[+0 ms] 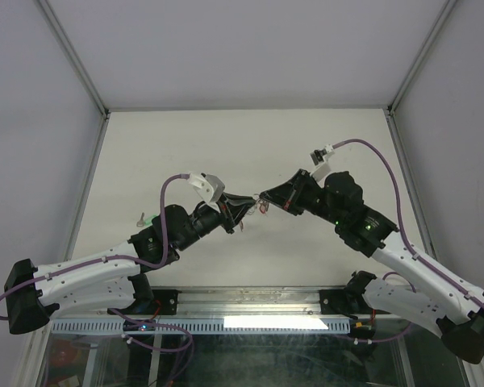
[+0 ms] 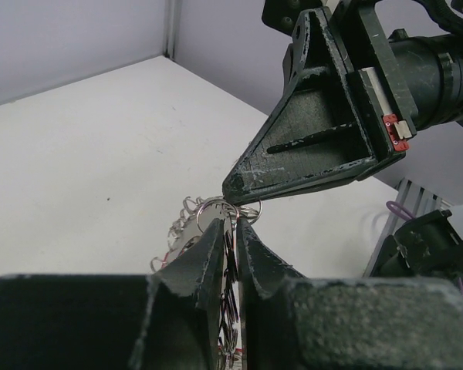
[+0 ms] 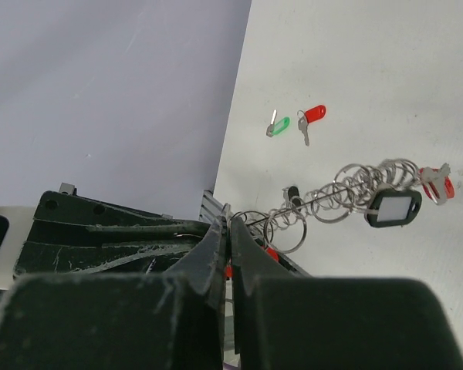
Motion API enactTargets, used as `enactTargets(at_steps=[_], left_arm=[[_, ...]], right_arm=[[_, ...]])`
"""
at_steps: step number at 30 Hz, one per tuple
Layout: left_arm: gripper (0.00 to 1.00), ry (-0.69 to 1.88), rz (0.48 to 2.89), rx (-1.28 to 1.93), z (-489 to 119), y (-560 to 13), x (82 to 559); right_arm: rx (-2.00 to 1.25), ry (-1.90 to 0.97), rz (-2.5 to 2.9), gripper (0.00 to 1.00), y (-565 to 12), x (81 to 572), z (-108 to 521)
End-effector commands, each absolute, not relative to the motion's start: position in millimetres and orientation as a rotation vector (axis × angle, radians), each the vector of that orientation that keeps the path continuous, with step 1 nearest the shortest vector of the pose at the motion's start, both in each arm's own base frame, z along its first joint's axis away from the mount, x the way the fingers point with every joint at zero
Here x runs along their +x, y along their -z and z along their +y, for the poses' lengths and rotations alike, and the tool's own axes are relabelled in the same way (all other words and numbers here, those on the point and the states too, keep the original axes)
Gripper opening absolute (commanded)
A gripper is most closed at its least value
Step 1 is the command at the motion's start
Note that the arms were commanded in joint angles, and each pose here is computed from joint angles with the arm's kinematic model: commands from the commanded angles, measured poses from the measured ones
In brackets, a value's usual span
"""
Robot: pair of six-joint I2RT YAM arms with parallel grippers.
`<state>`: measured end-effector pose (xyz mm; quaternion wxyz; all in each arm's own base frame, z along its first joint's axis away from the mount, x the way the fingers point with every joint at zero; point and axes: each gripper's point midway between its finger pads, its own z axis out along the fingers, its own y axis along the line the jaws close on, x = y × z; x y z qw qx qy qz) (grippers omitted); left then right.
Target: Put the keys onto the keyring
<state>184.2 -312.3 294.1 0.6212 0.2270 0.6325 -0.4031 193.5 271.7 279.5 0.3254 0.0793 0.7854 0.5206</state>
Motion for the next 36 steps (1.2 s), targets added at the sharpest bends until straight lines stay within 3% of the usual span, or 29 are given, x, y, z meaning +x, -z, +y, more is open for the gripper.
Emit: enactTargets(at_steps=[1, 8, 15, 17, 25, 36], left_arm=[[0.12, 1.002, 1.340, 0.520, -313.7, -327.5, 174.6], [0.32, 1.023, 1.334, 0.554, -317.8, -325.7, 169.7], [0.61, 1.017, 1.357, 0.573, -320.5, -315.7, 169.8], [0.64, 1.011, 1.374, 0.590, -323.6, -309.5, 170.2], [0.57, 0.973, 1.416, 0.695, -344.3, -293.9, 174.5], [0.37, 0.932, 1.421, 0.706, -347.5, -292.3, 181.1]], right_arm=[[0.151, -1.394, 1.920, 0.00, -317.9, 195.3, 267.0], [0.141, -1.394, 1.901, 0.00, -326.2, 193.9, 264.6], [0.146, -1.370, 1.895, 0.00, -329.3, 194.5, 260.2], [0.147, -1.365, 1.894, 0.00, -330.4, 194.6, 259.2], [0.152, -1.370, 1.886, 0.00, -335.1, 194.4, 258.7], [0.150, -1.375, 1.883, 0.00, -335.8, 192.8, 257.7]])
